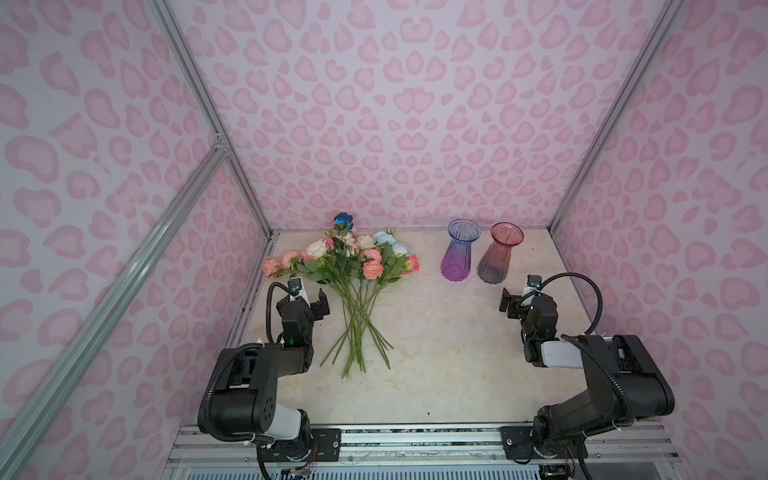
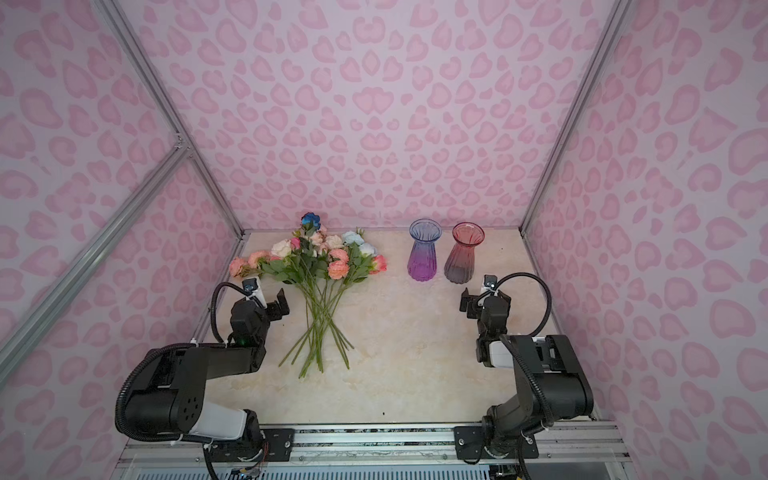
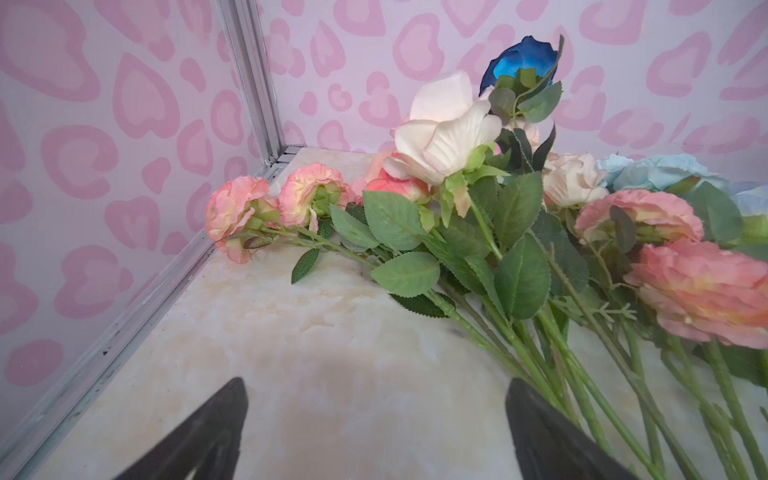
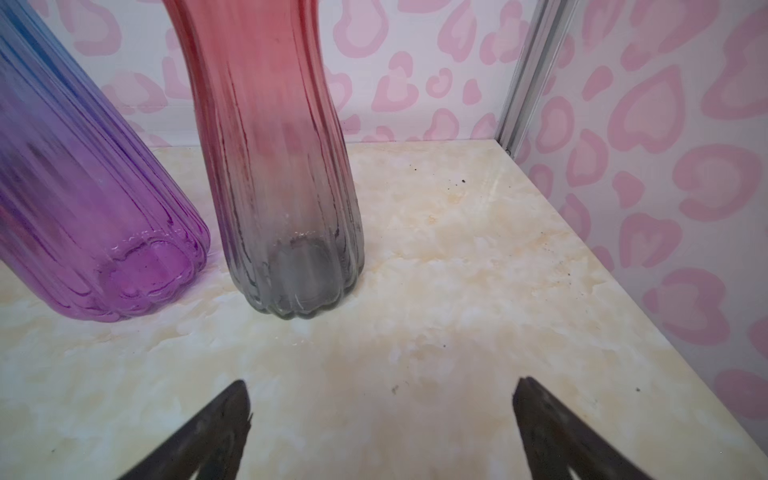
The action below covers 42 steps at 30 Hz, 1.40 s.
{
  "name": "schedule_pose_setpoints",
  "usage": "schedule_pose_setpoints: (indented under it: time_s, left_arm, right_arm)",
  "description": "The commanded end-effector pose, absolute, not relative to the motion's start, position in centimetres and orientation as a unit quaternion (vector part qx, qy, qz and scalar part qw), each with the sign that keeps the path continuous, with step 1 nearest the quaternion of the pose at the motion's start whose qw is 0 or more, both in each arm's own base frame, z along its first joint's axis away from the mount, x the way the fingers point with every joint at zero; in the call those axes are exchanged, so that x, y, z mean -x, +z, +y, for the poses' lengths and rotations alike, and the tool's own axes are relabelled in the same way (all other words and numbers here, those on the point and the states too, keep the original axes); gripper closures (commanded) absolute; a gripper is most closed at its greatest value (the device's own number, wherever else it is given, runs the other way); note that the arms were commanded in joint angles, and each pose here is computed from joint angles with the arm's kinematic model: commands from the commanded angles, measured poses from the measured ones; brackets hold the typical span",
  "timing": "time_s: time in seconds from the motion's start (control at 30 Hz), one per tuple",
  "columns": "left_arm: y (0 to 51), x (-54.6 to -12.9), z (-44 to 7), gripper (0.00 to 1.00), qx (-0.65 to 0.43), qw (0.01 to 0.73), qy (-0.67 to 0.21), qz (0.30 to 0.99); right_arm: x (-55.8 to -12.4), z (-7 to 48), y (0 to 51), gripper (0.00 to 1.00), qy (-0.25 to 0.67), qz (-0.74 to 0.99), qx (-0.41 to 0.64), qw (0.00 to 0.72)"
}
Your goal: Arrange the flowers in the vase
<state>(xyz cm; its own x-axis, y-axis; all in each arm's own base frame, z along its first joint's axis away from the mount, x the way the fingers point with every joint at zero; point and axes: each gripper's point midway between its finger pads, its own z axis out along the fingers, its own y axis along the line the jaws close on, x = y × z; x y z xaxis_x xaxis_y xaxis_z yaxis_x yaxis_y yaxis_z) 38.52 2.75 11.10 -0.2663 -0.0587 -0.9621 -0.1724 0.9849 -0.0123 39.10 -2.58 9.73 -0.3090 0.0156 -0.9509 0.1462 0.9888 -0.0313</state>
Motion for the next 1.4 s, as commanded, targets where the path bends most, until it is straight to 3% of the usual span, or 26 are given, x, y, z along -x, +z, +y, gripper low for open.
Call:
schedule_pose_setpoints:
  time_s: [0.0, 1.37]
  left_arm:
    - [11.69, -38.62, 2.72, 0.02, 0.074, 0.611, 0.044, 0.787]
    - [11.73, -38.56, 2.73, 0.02, 0.075, 0.612, 0.044, 0.786]
  right_arm:
    - [-39.20, -2.47, 9.72, 0.00, -0.054, 0.807, -0.049, 0.586]
    - [-38.87, -2.79, 10.33, 0.00, -0.075, 0.799, -0.058, 0.594]
